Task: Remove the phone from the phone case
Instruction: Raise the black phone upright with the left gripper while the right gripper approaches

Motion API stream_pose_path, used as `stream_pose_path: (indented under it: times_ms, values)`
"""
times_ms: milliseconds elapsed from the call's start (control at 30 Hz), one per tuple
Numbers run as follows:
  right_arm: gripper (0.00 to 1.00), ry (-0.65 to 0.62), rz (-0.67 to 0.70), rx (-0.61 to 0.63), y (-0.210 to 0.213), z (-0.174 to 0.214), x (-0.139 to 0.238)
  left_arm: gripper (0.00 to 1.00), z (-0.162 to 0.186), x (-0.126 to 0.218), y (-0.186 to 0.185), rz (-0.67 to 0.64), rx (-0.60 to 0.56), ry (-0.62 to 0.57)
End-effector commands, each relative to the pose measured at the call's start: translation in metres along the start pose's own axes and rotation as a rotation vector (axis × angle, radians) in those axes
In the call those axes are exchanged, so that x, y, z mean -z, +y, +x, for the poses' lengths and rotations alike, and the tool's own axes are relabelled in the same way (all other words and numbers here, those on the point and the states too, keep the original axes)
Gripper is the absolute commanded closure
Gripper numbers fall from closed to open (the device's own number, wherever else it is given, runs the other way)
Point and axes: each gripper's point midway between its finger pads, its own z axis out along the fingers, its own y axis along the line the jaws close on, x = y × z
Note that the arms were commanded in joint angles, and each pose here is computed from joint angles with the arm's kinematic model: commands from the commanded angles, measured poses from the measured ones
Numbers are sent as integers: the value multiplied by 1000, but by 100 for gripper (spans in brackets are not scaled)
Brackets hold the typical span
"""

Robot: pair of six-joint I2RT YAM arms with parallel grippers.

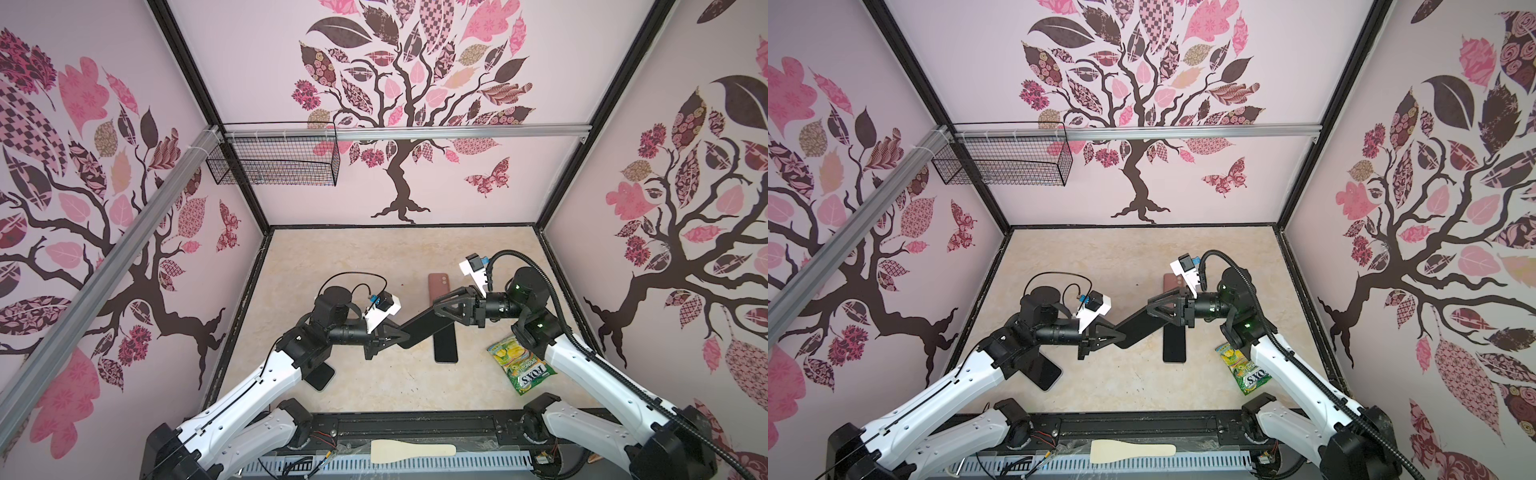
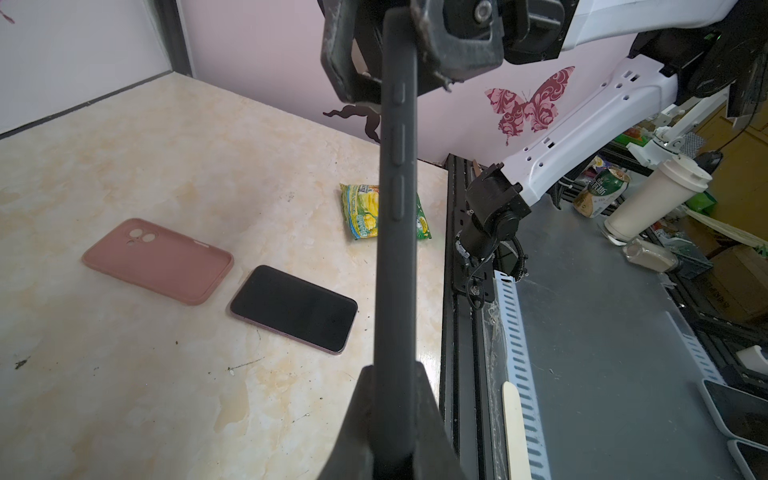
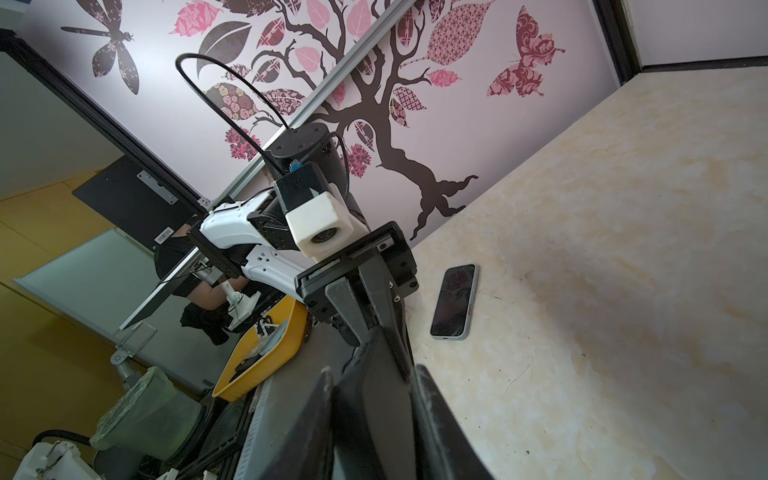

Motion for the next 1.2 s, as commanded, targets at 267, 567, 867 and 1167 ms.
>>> stream_pose_path:
  times_ms: [267, 567, 867, 1167]
  values:
    - [73, -10, -6, -140, 2, -7, -8, 100, -47, 9, 7, -88, -137, -111]
    - [74, -39, -8, -217, 1, -9, -8, 100, -50, 10, 13, -132, -212, -101]
    - [74, -47, 0, -280, -4, -8, -9, 100, -55, 12, 14, -142, -251, -97]
    - [74, -35, 23, -351, -12, -1, -9, 100, -59, 18, 27, -244, -324, -86]
